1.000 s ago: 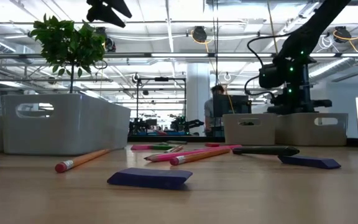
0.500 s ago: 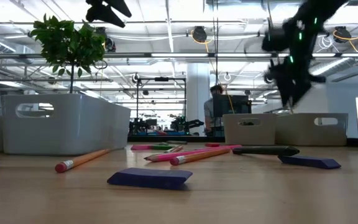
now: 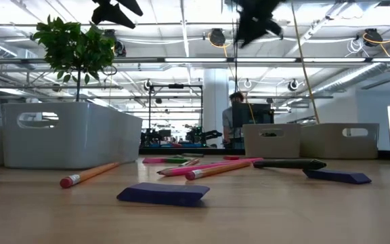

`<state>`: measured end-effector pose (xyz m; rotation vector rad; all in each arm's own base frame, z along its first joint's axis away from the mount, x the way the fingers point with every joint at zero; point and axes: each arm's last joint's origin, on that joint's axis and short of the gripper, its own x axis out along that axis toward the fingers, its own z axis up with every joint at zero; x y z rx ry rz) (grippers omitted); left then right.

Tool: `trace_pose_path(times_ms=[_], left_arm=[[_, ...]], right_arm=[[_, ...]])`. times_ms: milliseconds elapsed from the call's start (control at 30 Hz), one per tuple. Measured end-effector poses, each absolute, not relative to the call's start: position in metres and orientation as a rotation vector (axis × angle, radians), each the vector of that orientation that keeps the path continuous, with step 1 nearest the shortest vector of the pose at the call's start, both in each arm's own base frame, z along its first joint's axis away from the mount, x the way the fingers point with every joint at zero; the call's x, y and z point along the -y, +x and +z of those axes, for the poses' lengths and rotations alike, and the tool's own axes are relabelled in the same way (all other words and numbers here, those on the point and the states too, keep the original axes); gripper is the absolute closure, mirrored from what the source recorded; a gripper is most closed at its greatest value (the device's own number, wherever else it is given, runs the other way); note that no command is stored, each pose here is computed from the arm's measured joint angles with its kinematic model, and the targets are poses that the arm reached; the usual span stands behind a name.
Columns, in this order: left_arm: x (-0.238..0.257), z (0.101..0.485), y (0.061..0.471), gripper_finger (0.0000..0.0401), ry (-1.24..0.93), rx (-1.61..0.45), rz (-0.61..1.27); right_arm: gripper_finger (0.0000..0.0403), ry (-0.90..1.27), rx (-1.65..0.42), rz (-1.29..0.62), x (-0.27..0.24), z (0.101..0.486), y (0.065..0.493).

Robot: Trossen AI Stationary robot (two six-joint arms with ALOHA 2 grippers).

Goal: Sort crayons/erasers/pens/pencils in bins
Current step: Put the gray crayon into the top right gray bin

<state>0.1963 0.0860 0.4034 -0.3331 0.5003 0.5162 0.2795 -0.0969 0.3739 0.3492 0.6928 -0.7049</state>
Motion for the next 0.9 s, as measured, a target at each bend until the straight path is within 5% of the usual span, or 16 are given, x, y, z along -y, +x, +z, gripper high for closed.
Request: trace_pose_path(times_ms=[333,567,900], left_arm=[[-0.081,0.400,0.186,0.0158,-0.298,-0.581,0.493],[-0.080,0.399,0.186,0.0158,-0.280,-0.600,0.475],[-0.080,0.399,0.186,0.0158,-0.340,-0.591,0.492]], right_arm=[[0.0282,0.318,-0.713,-0.525,0.096,0.369,0.387],[0.0282,0.430,-0.885,-0.499,0.129,0.295,0.433],[0.0249,0.430,-1.109,-0.581,0.183,0.196,0.434]])
